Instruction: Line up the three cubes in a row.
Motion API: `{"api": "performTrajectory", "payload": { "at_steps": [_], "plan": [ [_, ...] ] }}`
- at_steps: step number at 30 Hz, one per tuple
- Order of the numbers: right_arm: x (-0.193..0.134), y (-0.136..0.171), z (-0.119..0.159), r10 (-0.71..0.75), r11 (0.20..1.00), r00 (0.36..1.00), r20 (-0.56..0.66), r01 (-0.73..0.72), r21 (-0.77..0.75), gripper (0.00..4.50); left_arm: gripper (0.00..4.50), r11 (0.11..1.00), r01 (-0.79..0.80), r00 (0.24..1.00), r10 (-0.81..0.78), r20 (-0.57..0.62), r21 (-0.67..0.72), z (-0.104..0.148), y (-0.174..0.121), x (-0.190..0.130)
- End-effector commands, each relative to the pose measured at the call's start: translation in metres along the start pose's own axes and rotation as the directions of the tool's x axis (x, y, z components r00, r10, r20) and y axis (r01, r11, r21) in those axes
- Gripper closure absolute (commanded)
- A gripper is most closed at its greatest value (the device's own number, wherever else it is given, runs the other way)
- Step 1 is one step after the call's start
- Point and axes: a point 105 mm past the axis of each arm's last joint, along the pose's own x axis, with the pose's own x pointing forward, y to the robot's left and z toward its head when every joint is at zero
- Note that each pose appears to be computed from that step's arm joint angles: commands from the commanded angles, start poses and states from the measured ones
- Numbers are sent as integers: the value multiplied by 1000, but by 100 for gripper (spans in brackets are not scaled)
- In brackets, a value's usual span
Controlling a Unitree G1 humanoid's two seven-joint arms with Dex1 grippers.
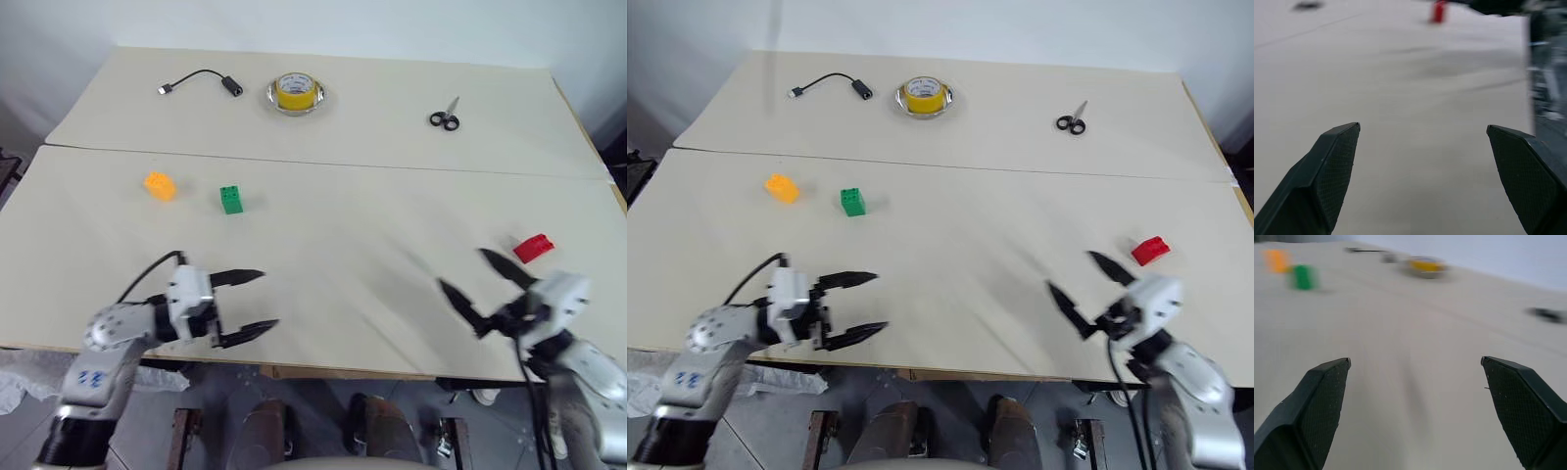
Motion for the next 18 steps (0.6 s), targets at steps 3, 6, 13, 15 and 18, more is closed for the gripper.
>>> {"api": "performTrajectory", "payload": {
  "at_steps": [3,6,13,15,18],
  "plan": [
    [-65,-70,-13,-420,907,906,-46,420,-9,0,12,985,172,985,-172,11,17,-3,-10,38],
    [-74,-85,-26,-477,875,876,-78,481,49,0,12,990,133,987,-129,101,-37,9,1,52],
    [-28,-106,-15,-313,949,935,-164,316,-7,0,12,988,154,982,-155,105,22,12,2,55],
    [-13,-113,-17,-250,967,937,-244,257,-4,0,12,989,141,985,-144,100,34,11,3,54],
    [3,-118,-15,-178,983,936,-303,186,-2,0,12,991,128,986,-132,100,45,10,3,53]
  ]
}}
